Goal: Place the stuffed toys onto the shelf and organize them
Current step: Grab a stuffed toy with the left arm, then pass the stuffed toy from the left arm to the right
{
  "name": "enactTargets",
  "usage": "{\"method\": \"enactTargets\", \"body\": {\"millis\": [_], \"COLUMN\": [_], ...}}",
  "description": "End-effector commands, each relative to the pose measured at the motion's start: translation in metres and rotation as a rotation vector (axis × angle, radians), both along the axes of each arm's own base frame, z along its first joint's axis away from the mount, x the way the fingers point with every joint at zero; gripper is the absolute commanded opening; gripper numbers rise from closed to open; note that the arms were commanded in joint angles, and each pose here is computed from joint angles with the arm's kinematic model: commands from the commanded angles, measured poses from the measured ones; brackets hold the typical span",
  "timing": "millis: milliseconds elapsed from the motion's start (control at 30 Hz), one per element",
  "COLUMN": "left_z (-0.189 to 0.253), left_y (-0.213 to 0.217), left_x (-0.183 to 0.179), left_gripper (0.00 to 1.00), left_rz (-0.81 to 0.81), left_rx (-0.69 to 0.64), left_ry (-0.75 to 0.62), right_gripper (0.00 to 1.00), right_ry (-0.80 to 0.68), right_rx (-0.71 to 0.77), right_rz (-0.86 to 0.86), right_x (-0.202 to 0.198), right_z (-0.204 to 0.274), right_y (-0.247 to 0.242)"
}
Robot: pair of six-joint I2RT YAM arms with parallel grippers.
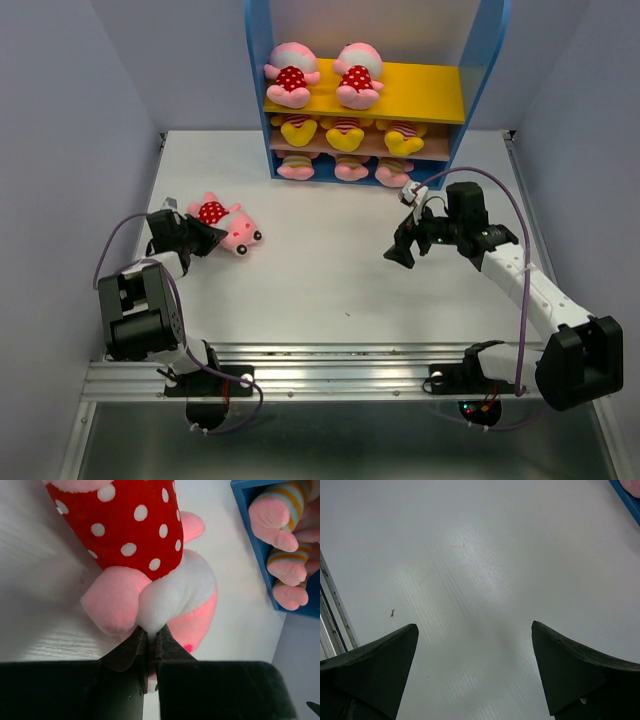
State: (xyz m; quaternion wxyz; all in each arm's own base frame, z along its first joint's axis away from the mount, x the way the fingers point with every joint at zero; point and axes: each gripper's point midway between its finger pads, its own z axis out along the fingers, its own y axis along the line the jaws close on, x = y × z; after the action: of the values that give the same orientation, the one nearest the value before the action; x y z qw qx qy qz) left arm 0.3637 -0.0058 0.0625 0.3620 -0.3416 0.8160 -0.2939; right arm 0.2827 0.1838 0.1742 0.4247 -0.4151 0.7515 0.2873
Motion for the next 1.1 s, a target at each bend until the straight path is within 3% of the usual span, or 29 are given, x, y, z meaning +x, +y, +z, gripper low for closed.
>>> {"method": "enactTargets", "body": {"millis": [0,133,167,200,267,300,333,467,600,833,933,1067], "left_z": [0.048,0.089,0.115,0.113,0.138,0.138,0.132,0.126,0.126,0.122,0.117,0.112], "left_y": [-0.018,-0.051,-0.060,-0.090,-0.115,-0.127,-0.147,-0.178,-0.236,-0.321,-0.348,-0.373], "left_x": [0.017,0.009,0.007,-0.006,-0.011,-0.019,-0.036,-0.077,-0.135,-0.212,-0.234,-0.237], "left_gripper": [0.06,0.02,0.02,0.02,0.02,0.02,0.02,0.02,0.02,0.02,0.02,0.02], "left_rz": [-0.162,-0.331,-0.404,-0.507,-0.625,-0.670,-0.747,-0.932,-1.187,-1.514,-1.635,-1.705], "left_rx": [-0.018,0.071,0.167,0.184,0.380,0.406,0.398,0.318,0.256,0.175,0.176,0.233], "left_ry": [-0.207,-0.364,-0.460,-0.428,-0.502,-0.489,-0.455,-0.411,-0.431,-0.409,-0.386,-0.371], "right_gripper": [1.00,1.00,1.00,1.00,1.00,1.00,1.00,1.00,1.00,1.00,0.99,0.98], "right_ry": [-0.064,-0.099,-0.123,-0.146,-0.237,-0.272,-0.364,-0.372,-0.460,-0.407,-0.375,-0.321], "right_rx": [0.004,-0.001,-0.010,-0.011,-0.027,-0.029,-0.035,-0.098,-0.104,0.051,-0.030,-0.193], "right_rz": [0.002,0.005,0.016,0.034,0.111,0.165,0.277,0.542,0.613,0.701,0.711,0.746], "right_x": [0.005,0.005,0.004,0.001,-0.011,-0.020,-0.031,-0.081,-0.092,-0.116,-0.111,-0.117], "right_z": [0.007,0.014,0.014,0.017,0.018,0.017,0.020,0.015,0.054,0.104,0.096,0.061], "right_y": [-0.001,-0.003,-0.004,-0.003,-0.004,-0.002,0.002,-0.003,-0.003,0.014,0.022,0.026]}}
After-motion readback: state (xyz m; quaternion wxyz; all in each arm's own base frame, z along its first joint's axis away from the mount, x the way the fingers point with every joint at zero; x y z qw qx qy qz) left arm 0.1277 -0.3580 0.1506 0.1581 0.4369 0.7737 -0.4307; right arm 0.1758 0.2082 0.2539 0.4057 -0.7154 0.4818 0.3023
